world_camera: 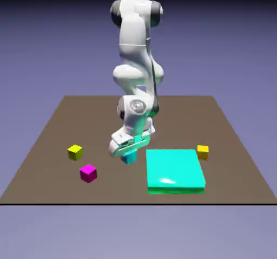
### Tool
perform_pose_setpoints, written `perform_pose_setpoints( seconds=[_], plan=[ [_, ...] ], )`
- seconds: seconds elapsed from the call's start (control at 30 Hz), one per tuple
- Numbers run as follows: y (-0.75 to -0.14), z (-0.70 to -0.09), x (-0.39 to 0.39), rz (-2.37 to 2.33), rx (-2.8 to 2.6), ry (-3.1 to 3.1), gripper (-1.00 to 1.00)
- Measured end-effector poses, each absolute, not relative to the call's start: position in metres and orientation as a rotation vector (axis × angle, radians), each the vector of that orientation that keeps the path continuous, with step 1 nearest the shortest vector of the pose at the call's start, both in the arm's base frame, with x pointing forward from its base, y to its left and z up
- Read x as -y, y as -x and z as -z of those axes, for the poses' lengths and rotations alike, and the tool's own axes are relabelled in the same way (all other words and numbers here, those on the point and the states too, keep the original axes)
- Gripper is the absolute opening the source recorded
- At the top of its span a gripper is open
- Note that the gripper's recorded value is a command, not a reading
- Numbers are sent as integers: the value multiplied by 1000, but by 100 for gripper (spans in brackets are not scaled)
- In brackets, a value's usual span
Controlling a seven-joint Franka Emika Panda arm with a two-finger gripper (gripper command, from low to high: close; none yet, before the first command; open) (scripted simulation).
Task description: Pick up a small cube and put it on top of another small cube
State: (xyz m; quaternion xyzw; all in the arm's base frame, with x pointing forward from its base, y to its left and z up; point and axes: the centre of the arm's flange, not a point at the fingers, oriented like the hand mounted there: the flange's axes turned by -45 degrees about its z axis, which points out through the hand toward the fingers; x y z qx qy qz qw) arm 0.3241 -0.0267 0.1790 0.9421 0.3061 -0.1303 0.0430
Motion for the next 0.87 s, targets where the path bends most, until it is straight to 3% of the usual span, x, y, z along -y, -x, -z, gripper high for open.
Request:
perform_pose_setpoints(
  seconds=[0.1,0.6,0.77,0.8,0.87],
  plan=[
    [-325,-193,26,399,-932,-2885,-100],
    [-437,-245,211,426,-209,-3089,-100],
    [-424,-180,213,426,-209,-3088,-100],
    [-424,-177,213,426,-209,-3088,100],
    [-424,-177,213,426,-209,-3087,100]
  ],
)
